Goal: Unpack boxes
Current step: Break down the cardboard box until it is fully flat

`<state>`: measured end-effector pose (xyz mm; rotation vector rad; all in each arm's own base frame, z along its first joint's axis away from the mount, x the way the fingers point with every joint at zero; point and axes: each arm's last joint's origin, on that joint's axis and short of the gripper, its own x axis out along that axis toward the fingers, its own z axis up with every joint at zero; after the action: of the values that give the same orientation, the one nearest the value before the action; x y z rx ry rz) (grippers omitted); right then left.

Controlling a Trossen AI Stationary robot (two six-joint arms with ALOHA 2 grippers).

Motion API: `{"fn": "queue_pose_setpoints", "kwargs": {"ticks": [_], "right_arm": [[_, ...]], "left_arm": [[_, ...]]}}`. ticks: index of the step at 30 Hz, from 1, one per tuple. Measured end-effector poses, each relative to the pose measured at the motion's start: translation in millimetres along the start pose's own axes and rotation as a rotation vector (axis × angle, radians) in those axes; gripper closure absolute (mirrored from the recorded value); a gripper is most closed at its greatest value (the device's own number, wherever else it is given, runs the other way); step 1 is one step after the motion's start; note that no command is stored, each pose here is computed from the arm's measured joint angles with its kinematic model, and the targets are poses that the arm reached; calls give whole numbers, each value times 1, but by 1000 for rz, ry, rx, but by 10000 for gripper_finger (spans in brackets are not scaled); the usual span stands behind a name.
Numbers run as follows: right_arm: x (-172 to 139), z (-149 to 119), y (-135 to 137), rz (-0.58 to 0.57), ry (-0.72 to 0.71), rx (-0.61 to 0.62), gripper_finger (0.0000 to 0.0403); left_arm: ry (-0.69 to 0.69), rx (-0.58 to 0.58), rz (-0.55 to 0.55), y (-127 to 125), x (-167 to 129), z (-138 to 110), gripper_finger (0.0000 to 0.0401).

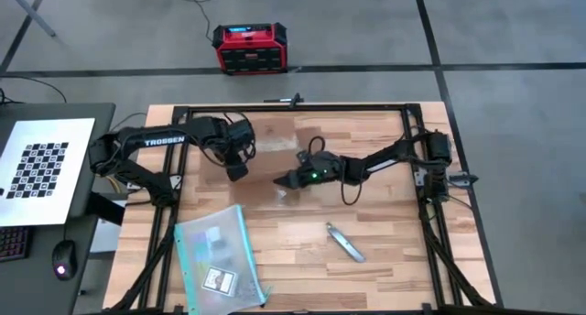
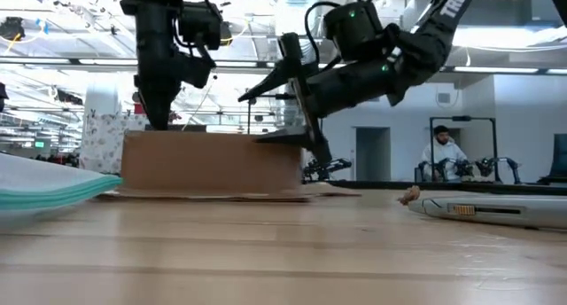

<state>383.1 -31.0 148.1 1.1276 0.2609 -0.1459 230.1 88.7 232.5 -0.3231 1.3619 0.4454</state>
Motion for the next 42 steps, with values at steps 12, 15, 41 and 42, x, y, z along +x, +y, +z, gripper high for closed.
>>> {"fn": "queue_pose_setpoints", "kwargs": {"ticks": [12,15,41,42], "right_arm": [[-68,48,28,-314,-8,-306,127],[-94,55,40,-365,19,-365,127],[-49,6,-9,-562,185,-378,127],[-53,11,-10,-576,185,-385,127]], "left_arm": [[-366,144,-290,-56,-10,29,320],[-358,151,-293,-59,-25,29,320],[4,-300,-9,77,29,25,320],[21,-293,-47,71,32,24,320]]}}
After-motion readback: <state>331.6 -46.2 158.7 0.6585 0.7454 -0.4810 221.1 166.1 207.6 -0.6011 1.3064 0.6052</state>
